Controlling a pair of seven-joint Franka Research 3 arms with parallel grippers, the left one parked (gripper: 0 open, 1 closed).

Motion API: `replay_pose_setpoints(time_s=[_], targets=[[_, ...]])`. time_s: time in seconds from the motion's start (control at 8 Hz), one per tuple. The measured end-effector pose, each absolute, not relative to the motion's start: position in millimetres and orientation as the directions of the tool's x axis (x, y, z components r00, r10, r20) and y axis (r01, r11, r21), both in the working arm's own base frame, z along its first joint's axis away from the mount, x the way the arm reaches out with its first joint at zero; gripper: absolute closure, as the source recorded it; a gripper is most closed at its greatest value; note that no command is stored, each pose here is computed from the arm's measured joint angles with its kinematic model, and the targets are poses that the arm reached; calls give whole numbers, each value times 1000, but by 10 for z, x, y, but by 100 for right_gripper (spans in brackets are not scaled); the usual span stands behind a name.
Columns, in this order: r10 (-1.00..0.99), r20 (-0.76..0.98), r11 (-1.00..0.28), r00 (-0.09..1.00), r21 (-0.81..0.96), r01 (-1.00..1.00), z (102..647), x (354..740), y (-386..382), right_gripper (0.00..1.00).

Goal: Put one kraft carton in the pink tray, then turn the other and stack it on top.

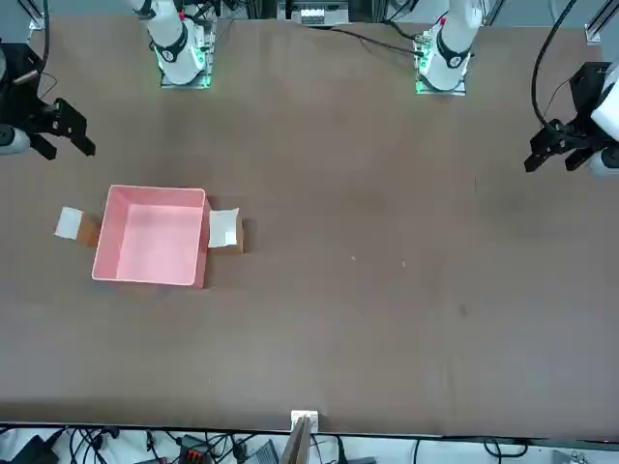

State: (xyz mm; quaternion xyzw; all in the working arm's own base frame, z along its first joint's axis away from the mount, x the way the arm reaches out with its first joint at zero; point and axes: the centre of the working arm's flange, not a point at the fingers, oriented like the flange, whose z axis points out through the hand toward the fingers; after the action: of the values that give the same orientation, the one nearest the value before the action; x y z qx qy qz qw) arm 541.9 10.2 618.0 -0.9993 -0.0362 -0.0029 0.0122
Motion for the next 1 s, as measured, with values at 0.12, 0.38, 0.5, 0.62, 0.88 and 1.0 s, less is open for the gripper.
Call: replay_pose_setpoints(time_s=[0.12,0.38,0.5,0.62,0.88,1.0], targets=[[80,0,-996,997,-26,80,6144,5436,164,0],[116,-20,-993,993,-27,116,5996,5498,550,0],[143,-24,-989,989,-24,143,5854,5572,806,0],[179,-26,-984,984,-20,178,5690,5645,1069,0],[250,-26,-968,968,-13,250,5324,5768,1594,0],[278,-24,-961,960,-8,278,5118,5831,1811,0]])
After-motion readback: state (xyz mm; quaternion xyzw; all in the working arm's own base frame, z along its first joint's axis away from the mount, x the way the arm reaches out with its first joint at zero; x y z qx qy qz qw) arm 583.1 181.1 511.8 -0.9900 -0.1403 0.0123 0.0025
